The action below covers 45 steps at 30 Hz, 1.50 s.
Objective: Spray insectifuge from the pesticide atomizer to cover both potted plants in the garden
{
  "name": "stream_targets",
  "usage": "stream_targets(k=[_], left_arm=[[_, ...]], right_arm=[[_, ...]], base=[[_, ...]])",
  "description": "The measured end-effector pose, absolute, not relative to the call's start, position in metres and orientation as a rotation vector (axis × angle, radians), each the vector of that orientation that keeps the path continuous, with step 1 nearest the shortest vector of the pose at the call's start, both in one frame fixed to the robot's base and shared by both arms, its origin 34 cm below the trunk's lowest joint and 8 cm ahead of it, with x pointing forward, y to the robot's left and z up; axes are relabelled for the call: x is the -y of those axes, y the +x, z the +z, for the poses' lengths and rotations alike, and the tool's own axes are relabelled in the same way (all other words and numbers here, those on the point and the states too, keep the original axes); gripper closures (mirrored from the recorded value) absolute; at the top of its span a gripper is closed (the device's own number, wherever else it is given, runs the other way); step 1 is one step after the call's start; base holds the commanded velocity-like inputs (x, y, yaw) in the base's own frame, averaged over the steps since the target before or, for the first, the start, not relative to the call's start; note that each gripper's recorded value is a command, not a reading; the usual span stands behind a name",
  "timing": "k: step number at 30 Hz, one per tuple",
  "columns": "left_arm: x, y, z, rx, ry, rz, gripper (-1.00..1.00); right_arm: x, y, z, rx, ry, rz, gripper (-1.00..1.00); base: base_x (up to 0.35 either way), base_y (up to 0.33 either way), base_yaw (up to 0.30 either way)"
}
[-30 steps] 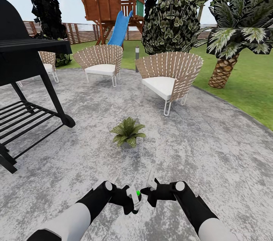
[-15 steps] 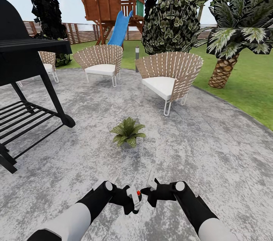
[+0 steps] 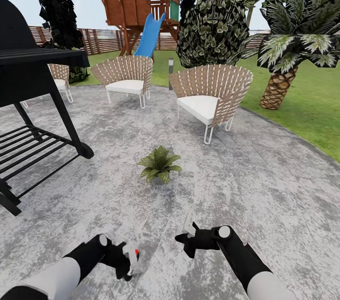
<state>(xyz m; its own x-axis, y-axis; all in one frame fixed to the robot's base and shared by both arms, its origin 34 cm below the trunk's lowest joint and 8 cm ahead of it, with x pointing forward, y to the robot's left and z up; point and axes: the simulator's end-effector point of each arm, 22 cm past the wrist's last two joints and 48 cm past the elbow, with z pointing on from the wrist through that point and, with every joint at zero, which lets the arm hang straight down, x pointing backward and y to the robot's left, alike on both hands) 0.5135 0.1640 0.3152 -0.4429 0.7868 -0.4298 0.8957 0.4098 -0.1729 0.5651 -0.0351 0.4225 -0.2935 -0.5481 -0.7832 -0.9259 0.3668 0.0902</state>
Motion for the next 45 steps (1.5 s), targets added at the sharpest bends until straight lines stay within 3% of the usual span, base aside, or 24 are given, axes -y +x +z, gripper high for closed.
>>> stream_targets(k=[1,2,13,23,32,45], left_arm=[[-0.186,0.508,0.310,-2.415,1.459,-0.538,1.00],[-0.203,0.500,0.306,-2.430,1.451,-0.531,1.00],[-0.247,0.491,0.275,-2.535,0.838,-0.331,1.00],[-0.298,0.475,0.261,-2.545,0.210,-0.139,1.00],[-0.329,0.437,0.247,-2.584,0.018,0.065,1.00],[-0.351,0.435,0.249,-2.561,-0.135,0.114,1.00]], right_arm=[[0.035,0.565,0.422,-1.967,-1.273,0.727,1.00],[0.036,0.564,0.421,-1.968,-1.273,0.727,-1.00],[0.067,0.557,0.390,-2.076,-1.204,0.682,-1.00],[0.197,0.562,0.328,-2.211,-0.651,0.311,-1.00],[0.276,0.498,0.303,-2.178,-0.336,-0.050,-1.00],[0.291,0.496,0.305,-2.182,-0.127,-0.104,-1.00]], base=[[0.000,0.000,0.000],[0.000,0.000,0.000],[0.000,0.000,0.000],[0.000,0.000,0.000],[0.000,0.000,0.000],[0.000,0.000,0.105]])
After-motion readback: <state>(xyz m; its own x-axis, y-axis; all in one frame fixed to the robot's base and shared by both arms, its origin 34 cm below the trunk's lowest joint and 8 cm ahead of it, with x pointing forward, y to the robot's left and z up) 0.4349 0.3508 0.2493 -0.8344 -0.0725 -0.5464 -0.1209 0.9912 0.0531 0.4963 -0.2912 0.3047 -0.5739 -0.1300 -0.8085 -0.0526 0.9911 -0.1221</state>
